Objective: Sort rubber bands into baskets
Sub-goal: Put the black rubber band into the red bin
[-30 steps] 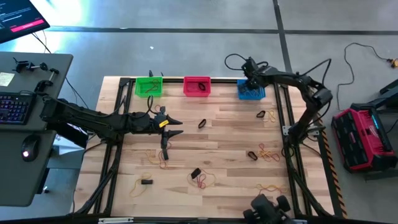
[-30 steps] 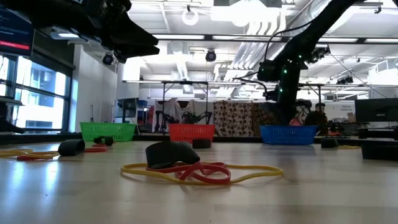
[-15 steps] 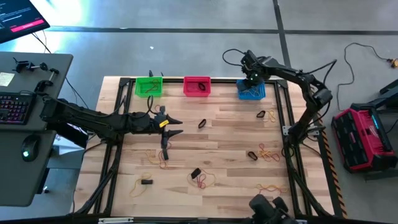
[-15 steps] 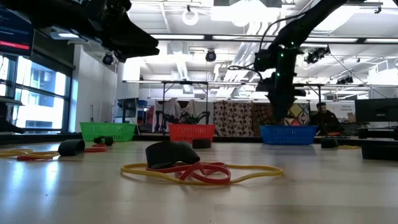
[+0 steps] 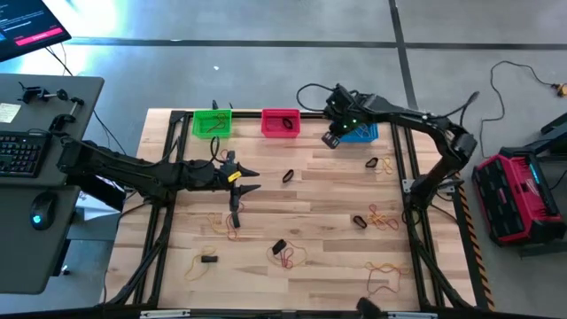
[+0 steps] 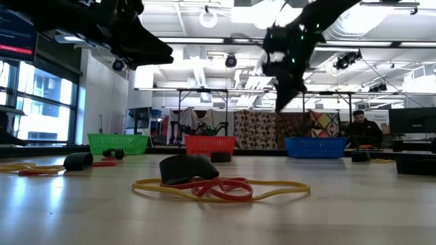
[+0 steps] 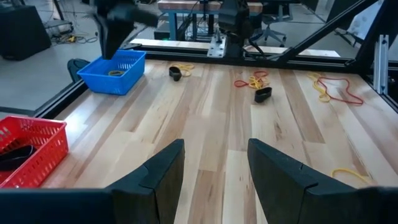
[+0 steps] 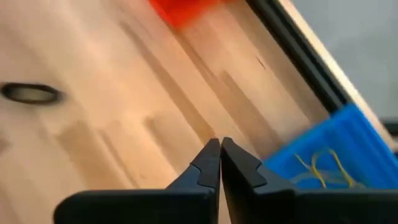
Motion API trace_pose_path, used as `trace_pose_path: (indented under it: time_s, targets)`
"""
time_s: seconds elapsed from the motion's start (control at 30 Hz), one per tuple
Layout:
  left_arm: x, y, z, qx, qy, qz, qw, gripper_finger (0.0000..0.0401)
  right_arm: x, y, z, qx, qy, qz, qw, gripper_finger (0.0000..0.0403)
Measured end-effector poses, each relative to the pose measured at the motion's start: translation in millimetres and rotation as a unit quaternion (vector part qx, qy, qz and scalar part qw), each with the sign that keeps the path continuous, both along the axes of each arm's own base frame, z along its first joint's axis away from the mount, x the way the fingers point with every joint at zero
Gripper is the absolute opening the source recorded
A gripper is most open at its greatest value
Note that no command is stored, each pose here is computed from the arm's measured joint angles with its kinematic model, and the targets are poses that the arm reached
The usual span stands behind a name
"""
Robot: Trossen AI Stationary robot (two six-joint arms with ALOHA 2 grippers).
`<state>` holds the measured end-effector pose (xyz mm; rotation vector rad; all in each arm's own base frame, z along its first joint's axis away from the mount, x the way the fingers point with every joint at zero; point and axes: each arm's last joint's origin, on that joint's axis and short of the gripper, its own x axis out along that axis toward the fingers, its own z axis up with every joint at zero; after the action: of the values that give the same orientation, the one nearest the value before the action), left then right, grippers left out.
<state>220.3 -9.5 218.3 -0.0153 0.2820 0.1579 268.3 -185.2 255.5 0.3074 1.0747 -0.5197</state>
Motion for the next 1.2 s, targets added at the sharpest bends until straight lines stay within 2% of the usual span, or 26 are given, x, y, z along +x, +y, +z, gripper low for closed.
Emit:
trace_pose_path:
  time_s: [0.13, 0.23, 0.33, 0.53, 0.73, 0.87, 1.1, 1.2]
  targets:
    - [-0.2, -0.8, -0.9, -0.007, 0.005, -0.012, 1.0, 0.0171, 12.9, 25.2, 17.3, -0.03, -0.045, 0.05, 0.997, 0.0001]
    - [-0.9, -2.2, -3.7, -0.016, 0.019, -0.031, 0.999, 0.0171, 24.4, 45.4, 17.6, -0.048, -0.082, 0.086, 0.992, 0.0001]
    - [-2.1, -4.0, -7.1, -0.022, 0.038, -0.049, 0.998, 0.017, 33.0, 64.5, 3.6, -0.059, -0.115, 0.112, 0.985, 0.0]
    - [-5.1, -14.0, -12.2, -0.02, 0.068, -0.074, 0.995, 0.017, 37.9, 106.8, -41.9, -0.059, -0.187, 0.139, 0.971, 0.0]
    - [-9.3, -27.9, -16.7, -0.029, 0.093, -0.102, 0.99, 0.017, 31.6, 152.0, -75.4, -0.077, -0.276, 0.159, 0.945, 0.0]
    - [-13.5, -38.3, -19.7, -0.035, 0.123, -0.12, 0.985, 0.017, 25.4, 178.8, -84.6, -0.083, -0.312, 0.195, 0.926, 0.0]
    - [-18.7, -57.1, -8.4, -0.056, 0.183, -0.142, 0.971, 0.0168, 22.7, 207.2, -86.7, -0.047, -0.327, 0.261, 0.907, 0.0]
    - [-25.7, -67.3, -6.6, -0.08, 0.227, -0.155, 0.958, 0.016, 22.6, 213.0, -86.0, -0.043, -0.331, 0.271, 0.903, 0.0]
